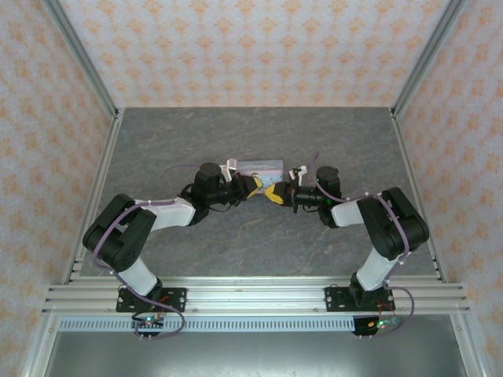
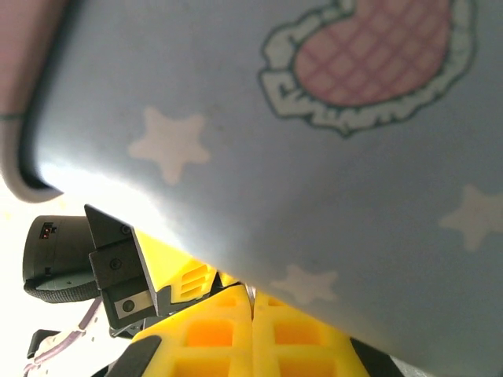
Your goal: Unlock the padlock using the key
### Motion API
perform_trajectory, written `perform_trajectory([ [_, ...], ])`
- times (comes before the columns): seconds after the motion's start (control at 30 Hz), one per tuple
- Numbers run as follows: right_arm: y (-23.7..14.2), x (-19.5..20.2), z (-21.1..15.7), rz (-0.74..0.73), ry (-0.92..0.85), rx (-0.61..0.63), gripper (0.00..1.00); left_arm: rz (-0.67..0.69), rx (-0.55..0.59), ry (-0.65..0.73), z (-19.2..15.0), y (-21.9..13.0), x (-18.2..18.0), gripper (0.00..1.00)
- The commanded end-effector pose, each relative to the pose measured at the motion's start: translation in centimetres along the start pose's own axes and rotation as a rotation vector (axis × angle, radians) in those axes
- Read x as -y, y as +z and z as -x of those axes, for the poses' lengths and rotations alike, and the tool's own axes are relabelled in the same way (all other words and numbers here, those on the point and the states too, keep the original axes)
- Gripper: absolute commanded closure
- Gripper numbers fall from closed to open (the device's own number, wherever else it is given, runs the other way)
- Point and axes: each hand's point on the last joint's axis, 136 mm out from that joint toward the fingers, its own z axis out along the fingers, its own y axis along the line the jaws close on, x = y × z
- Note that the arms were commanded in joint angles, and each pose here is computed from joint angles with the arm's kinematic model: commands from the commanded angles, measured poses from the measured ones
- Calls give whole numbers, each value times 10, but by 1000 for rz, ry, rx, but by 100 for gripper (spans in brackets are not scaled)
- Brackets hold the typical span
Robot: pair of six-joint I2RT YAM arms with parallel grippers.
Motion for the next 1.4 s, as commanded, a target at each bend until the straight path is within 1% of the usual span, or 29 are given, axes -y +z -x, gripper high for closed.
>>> perform_trajectory([
  [0.0,2,-29,18,67,-101,53,100,-108,-84,75,-17,-2,40,100],
  [0.27,9,-22,18,42,-102,50,100,-124,-95,85,-22,2,50,100],
  [0.47,10,-18,21,26,-101,62,100,-114,-102,84,-27,5,46,100],
  [0.7,12,-22,26,32,-102,71,100,-111,-115,79,-32,10,43,100],
  [0.8,10,-15,26,11,-105,70,100,-108,-114,79,-33,10,42,100],
  [0.97,-1,4,34,-30,-80,106,100,-96,-112,84,-33,8,40,100],
  [1.37,12,-12,23,-1,-102,67,100,-89,-97,73,-30,10,38,100],
])
